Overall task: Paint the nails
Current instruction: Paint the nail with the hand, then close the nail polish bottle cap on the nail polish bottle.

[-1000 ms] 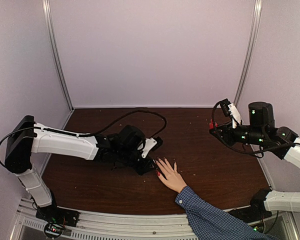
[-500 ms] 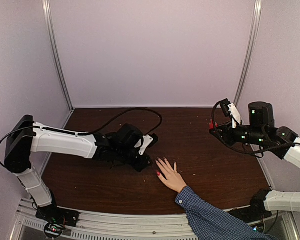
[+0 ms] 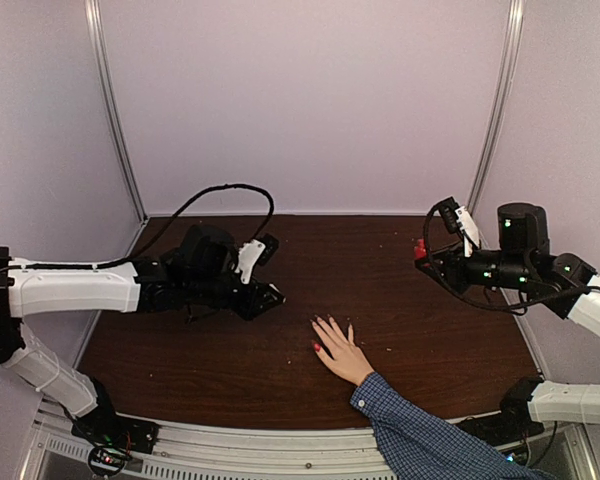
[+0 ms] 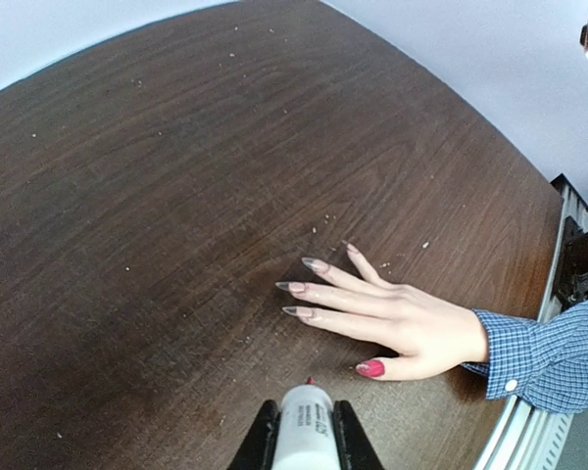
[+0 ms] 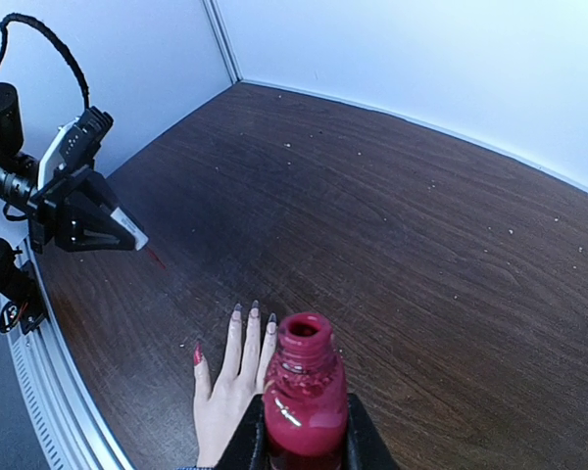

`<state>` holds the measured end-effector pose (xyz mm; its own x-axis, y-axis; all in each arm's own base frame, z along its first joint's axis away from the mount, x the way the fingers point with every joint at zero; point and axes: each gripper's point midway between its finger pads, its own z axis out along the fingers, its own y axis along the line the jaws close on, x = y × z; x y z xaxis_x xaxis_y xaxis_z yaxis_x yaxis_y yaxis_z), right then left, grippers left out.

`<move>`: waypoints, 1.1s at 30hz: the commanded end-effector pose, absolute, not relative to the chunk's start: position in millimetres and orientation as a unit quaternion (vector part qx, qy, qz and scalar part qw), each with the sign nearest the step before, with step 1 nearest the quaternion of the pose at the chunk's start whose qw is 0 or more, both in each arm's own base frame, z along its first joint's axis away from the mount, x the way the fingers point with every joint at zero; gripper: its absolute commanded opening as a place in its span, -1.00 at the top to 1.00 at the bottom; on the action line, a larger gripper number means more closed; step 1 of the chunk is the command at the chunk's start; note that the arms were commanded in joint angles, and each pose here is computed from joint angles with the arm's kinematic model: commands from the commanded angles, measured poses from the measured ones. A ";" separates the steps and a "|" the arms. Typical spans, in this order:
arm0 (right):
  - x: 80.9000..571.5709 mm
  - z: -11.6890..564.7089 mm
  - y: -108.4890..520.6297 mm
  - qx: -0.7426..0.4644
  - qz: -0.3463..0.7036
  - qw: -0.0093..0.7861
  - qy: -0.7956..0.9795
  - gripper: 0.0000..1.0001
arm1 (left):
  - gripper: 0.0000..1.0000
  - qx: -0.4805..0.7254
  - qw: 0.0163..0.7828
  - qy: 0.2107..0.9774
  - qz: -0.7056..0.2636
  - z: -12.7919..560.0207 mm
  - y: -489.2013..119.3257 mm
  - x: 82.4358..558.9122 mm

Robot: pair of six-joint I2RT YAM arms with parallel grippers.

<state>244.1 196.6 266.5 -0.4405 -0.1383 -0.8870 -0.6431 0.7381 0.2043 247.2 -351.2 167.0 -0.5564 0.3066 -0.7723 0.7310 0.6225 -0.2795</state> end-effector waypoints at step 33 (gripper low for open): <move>166.6 288.1 293.8 -0.491 0.309 0.451 0.678 1.00 | 1.00 0.370 0.390 0.713 -0.450 320.9 -338.1 200.1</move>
<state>160.5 295.9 286.5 -0.1882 -0.3331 -0.9239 -0.9553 0.2803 0.0936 208.8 -324.7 295.2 -0.4799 0.1926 -0.8559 0.8386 0.3874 -0.3830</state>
